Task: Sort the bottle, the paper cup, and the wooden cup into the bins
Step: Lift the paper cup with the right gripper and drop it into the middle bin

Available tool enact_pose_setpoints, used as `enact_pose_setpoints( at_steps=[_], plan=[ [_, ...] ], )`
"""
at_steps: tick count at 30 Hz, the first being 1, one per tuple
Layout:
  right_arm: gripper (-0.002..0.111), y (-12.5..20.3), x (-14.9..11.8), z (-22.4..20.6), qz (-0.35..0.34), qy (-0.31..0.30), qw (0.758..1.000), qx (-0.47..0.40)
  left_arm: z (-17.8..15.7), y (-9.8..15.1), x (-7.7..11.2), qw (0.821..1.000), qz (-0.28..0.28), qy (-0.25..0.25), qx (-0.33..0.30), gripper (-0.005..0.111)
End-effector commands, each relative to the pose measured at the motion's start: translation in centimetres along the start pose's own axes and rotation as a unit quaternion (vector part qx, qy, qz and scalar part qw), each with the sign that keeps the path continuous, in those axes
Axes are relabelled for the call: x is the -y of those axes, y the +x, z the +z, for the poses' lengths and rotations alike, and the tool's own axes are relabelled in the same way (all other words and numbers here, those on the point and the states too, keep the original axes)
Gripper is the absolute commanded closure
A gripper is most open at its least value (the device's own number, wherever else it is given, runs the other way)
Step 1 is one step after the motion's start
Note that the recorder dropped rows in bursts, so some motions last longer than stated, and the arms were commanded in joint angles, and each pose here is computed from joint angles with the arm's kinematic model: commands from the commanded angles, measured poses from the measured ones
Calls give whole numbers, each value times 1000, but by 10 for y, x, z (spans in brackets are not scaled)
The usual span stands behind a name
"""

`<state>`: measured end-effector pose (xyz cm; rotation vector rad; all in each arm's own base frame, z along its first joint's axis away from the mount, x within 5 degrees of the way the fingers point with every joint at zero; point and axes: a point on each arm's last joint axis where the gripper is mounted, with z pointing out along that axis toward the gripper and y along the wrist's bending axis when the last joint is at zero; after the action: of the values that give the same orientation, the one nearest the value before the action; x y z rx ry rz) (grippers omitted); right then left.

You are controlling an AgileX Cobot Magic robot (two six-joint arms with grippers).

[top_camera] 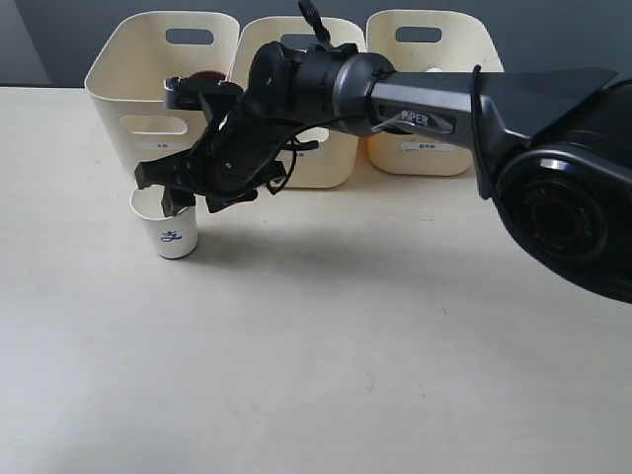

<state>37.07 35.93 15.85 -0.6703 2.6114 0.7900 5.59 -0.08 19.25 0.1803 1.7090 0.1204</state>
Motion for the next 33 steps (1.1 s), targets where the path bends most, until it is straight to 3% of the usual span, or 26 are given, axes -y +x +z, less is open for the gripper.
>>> enact_pose_setpoints(
  at_steps=[1,5,11,14,20,25,33],
  plan=[
    [72,-2,0,-2,-2,2,1000,7,0,0,0,1000,-1,1,5,107],
    [108,-2,0,-2,-11,3,1000,7,0,0,0,1000,-1,1,5,107],
    [108,-3,-1,-8,-25,7,1000,-5,0,0,0,1000,-1,1,5,107],
    [108,-15,-9,-37,-81,13,997,7,0,0,0,1000,-1,1,4,107],
    [108,-40,-29,-127,-147,100,980,90,0,0,0,1000,-1,1,4,107],
    [108,-54,-39,-182,-150,158,958,185,0,0,0,1000,-1,1,4,107],
    [108,-61,-29,-196,-145,230,936,226,0,0,0,1000,-1,1,5,107]
  ],
)
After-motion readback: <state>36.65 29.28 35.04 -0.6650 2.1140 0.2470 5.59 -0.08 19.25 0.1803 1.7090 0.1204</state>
